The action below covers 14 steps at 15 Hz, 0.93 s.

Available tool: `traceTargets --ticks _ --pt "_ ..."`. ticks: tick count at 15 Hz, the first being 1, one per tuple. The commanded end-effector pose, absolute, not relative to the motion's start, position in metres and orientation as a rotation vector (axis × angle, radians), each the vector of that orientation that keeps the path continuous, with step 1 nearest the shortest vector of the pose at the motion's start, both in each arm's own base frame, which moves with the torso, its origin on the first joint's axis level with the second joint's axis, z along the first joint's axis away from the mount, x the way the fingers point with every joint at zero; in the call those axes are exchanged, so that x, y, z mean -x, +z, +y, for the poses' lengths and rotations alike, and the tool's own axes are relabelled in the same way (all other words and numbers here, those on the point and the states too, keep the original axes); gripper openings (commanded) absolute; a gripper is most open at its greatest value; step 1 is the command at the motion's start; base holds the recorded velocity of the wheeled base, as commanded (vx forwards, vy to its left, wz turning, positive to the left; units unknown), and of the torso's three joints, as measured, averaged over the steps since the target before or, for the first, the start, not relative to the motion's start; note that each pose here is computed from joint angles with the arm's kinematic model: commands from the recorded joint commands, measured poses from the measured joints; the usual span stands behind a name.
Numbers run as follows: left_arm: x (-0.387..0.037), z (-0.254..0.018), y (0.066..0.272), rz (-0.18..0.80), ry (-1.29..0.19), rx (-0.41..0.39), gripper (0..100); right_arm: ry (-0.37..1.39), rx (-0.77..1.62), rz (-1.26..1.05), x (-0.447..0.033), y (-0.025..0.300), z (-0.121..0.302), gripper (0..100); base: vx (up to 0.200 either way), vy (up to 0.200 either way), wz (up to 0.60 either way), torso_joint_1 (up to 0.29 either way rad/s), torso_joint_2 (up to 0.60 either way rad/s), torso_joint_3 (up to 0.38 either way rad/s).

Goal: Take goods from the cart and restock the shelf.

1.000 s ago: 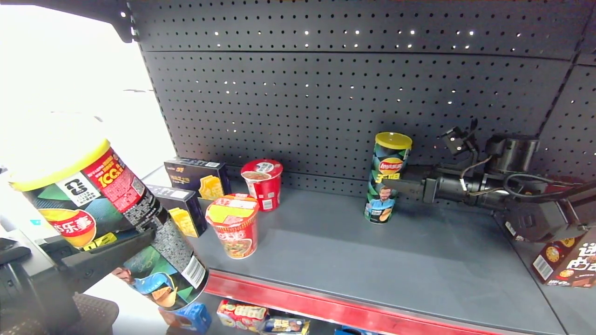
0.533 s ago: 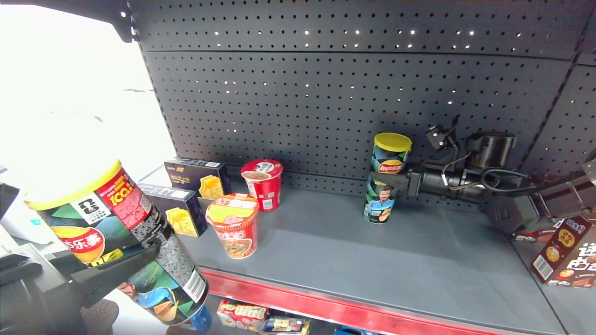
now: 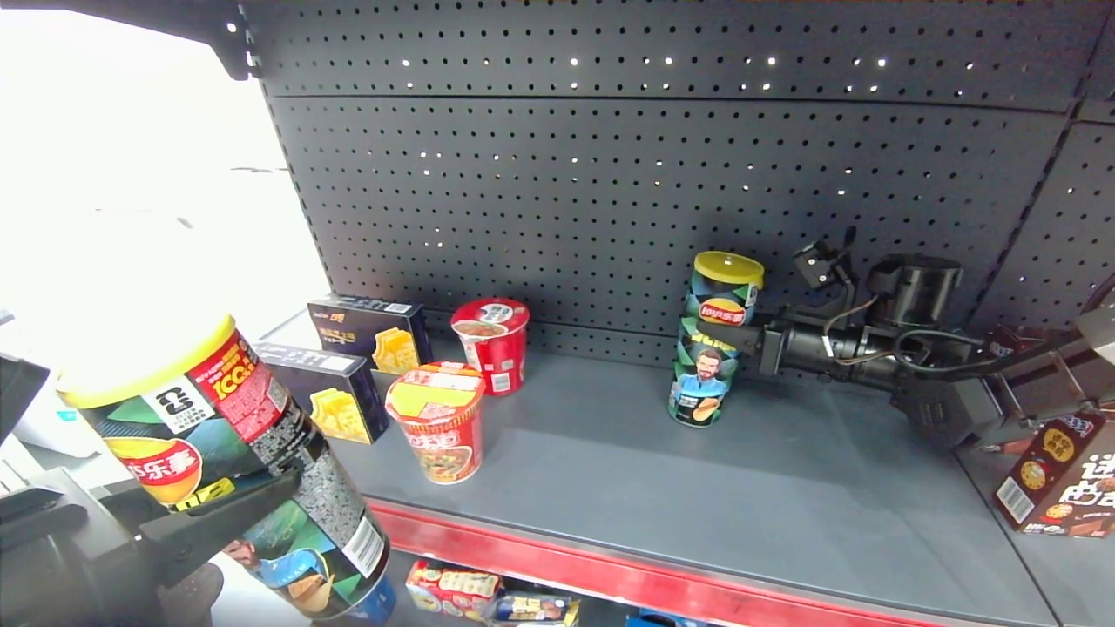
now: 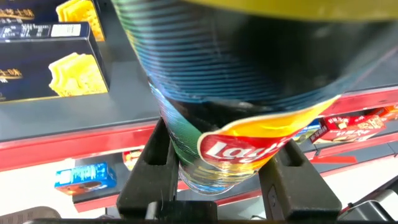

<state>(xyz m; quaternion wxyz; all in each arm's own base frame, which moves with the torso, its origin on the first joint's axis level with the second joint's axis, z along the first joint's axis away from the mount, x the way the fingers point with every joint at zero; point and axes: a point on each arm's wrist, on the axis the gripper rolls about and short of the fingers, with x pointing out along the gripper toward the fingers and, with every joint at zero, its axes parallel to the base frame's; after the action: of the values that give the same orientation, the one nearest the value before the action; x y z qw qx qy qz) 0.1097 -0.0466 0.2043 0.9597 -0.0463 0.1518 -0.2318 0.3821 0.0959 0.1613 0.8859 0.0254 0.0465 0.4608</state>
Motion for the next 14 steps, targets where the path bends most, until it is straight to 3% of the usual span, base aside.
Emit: traceTargets --ticks 1,14 --pt "-0.107 -0.045 0.202 0.309 -0.470 0.094 0 0.963 -0.053 0.097 -0.365 0.169 0.093 0 0.000 0.000 0.00 0.000 0.00 0.000" --pt "-0.093 -0.040 0.203 0.264 -0.466 0.100 0 1.012 -0.015 0.063 -0.247 0.194 0.079 0 0.000 0.000 0.00 0.000 0.00 0.000"
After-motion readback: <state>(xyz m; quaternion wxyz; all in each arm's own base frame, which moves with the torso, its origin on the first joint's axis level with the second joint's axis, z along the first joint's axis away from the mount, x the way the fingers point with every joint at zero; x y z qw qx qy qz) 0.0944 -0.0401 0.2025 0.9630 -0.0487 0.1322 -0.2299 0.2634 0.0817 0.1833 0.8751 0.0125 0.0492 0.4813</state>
